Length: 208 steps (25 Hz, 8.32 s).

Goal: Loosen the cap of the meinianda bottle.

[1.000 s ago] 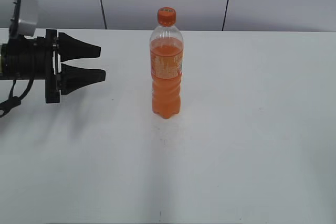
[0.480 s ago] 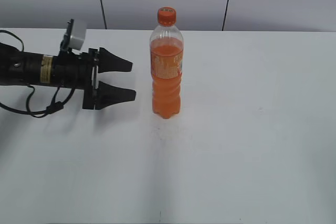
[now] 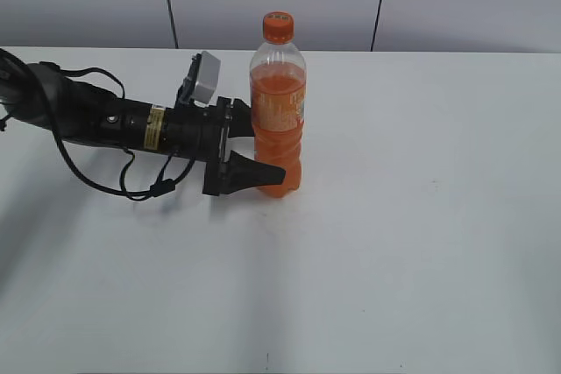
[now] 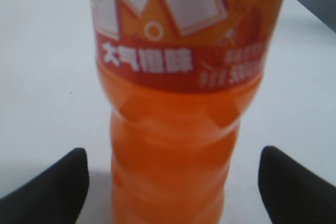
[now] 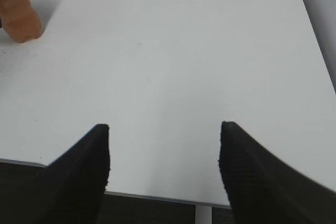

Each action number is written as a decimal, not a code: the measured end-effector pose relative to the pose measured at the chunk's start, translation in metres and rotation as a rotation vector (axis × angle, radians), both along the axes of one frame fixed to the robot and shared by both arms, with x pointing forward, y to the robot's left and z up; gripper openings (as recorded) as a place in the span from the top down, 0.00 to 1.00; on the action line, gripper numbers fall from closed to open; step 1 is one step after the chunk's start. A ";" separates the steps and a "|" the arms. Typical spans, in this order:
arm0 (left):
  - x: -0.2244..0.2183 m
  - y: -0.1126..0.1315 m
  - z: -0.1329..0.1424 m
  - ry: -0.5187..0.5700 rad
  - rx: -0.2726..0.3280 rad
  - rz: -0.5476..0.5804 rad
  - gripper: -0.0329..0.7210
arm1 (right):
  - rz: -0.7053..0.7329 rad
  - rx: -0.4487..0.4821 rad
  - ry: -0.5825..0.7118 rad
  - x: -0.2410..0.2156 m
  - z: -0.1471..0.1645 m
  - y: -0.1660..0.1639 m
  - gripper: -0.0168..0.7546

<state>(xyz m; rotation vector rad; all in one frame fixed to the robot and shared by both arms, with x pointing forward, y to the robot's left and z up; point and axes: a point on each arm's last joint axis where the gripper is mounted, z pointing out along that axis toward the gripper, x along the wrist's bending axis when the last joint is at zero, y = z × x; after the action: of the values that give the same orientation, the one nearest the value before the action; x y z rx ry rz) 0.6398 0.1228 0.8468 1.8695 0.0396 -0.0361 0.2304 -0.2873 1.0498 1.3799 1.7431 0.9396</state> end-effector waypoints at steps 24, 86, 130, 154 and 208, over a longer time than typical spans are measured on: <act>0.003 -0.020 -0.006 0.035 -0.058 0.029 0.42 | 0.000 0.000 0.000 0.000 0.000 0.000 0.34; 0.004 -0.021 -0.005 0.037 -0.070 0.050 0.42 | -0.074 0.390 0.576 0.393 0.113 0.032 0.34; 0.000 -0.030 -0.006 0.002 -0.062 0.011 0.42 | 0.195 0.247 0.774 0.381 0.048 0.242 0.34; -0.001 -0.030 -0.006 0.002 -0.062 0.010 0.42 | 0.192 0.241 0.794 0.379 0.042 0.242 0.48; -0.001 -0.030 -0.006 -0.001 -0.060 0.006 0.42 | 0.801 -0.259 0.555 0.379 0.039 0.242 0.63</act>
<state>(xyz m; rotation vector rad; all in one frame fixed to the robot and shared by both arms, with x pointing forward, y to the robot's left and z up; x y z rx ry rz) 0.6390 0.0931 0.8410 1.8091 0.0432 -0.0314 0.6095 -0.0451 1.0888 0.7920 2.8344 0.6943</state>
